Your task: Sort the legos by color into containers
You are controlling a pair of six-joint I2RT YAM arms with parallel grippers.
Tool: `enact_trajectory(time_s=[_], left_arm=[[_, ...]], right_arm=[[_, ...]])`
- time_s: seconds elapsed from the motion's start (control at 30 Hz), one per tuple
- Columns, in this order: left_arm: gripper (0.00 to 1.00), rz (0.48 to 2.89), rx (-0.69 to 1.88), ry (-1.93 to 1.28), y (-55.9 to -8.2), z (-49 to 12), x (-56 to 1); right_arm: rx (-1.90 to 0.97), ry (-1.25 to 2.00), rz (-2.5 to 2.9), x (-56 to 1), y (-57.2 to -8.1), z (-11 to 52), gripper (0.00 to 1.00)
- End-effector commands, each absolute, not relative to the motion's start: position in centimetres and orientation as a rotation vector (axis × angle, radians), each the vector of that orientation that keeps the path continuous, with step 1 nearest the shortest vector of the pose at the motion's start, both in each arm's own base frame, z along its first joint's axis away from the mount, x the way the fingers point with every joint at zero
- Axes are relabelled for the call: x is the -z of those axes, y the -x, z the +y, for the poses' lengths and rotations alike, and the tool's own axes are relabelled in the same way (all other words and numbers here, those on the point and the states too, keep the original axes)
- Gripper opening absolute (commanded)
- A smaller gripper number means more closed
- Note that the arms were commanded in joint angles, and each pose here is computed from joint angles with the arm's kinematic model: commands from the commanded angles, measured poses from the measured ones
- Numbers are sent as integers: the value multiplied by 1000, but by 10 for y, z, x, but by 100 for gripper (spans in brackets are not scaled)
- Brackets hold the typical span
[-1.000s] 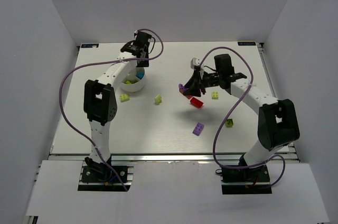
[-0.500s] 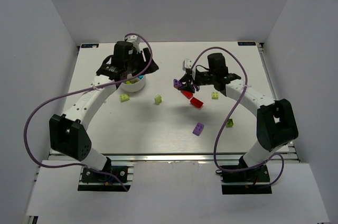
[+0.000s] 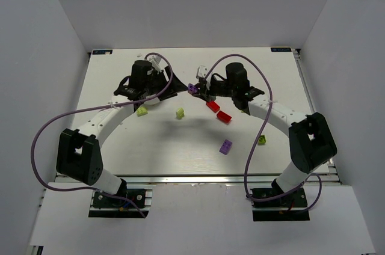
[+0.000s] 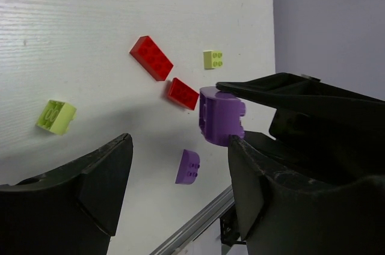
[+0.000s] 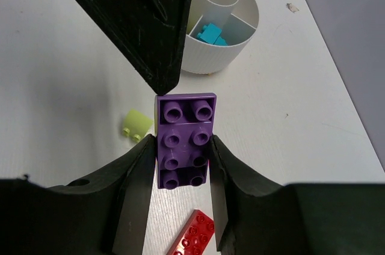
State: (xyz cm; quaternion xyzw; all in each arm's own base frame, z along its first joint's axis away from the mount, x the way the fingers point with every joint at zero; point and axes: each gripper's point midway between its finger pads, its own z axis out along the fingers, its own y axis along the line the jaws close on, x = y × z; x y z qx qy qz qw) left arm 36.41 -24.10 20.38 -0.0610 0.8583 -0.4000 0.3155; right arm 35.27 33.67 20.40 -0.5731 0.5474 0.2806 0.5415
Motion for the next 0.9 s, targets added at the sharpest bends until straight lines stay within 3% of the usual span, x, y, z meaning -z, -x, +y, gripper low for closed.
enact_trajectory(time_s=[0.0, 0.7, 0.87], left_arm=[[74, 2158, 1160, 110, -359, -251, -238], [69, 2132, 1243, 155, -360, -258, -230], [57, 2147, 1253, 143, -361, -261, -227]], right_arm=[[-644, 1332, 1273, -210, -358, 343, 6], [-735, 1372, 1236, -215, -338, 362, 7], [-739, 1377, 1232, -215, -335, 364, 8]])
